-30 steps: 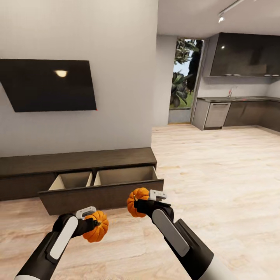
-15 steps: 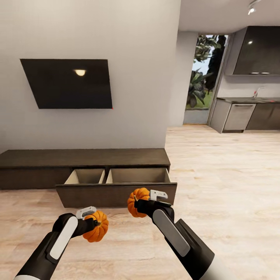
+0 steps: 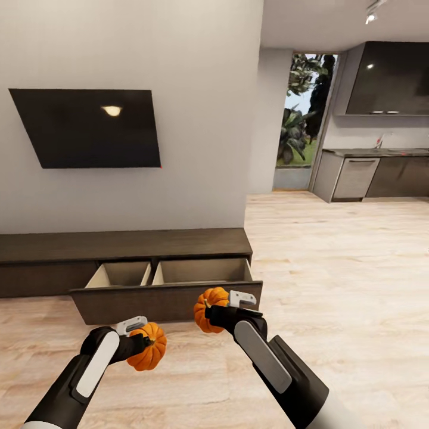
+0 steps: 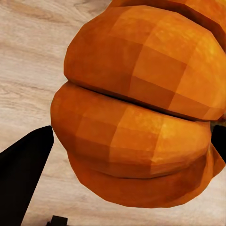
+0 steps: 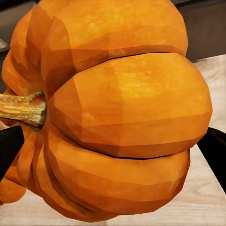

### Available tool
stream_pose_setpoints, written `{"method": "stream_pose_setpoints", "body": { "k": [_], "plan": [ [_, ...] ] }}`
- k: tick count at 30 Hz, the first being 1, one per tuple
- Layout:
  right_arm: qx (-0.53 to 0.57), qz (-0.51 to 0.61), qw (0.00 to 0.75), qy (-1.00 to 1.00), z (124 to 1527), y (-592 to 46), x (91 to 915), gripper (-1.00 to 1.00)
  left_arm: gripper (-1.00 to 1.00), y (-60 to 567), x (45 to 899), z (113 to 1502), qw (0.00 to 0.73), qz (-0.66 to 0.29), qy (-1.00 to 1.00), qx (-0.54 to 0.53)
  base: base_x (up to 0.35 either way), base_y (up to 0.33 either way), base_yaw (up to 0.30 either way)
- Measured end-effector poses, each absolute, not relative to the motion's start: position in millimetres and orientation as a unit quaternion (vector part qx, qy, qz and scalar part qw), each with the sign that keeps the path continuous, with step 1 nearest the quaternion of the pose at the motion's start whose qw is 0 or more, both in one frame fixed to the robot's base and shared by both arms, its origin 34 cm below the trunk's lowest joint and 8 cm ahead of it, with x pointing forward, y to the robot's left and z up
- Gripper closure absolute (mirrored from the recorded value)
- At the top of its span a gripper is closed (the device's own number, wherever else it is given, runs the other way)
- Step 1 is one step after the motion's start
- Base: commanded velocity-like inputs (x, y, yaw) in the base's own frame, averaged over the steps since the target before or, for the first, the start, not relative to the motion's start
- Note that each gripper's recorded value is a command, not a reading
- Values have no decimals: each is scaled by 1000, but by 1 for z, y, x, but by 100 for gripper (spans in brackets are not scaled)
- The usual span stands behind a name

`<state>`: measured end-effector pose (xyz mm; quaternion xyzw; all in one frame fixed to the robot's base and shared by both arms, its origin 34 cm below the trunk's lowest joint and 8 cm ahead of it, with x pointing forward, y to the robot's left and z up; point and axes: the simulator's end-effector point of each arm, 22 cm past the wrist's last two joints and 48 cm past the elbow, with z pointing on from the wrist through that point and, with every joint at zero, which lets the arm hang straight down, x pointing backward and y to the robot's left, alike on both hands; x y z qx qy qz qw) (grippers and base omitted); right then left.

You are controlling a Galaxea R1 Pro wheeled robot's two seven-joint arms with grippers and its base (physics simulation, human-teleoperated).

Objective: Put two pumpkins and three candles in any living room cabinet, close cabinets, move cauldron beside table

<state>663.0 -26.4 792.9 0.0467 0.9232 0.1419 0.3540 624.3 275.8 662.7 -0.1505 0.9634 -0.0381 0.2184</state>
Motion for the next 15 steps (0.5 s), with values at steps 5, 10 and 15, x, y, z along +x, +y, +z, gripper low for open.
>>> {"method": "stream_pose_setpoints", "body": {
  "k": [5,10,15],
  "plan": [
    [44,141,356,923,793,-26,663,100,100,276,624,663,218,-38,963,-151,1,-1,-5],
    [45,142,355,923,794,-25,663,100,100,276,624,663,218,-38,963,-151,0,0,0],
    [47,142,355,923,793,-26,663,100,100,277,624,663,218,-38,963,-151,0,0,0]
  ]
}}
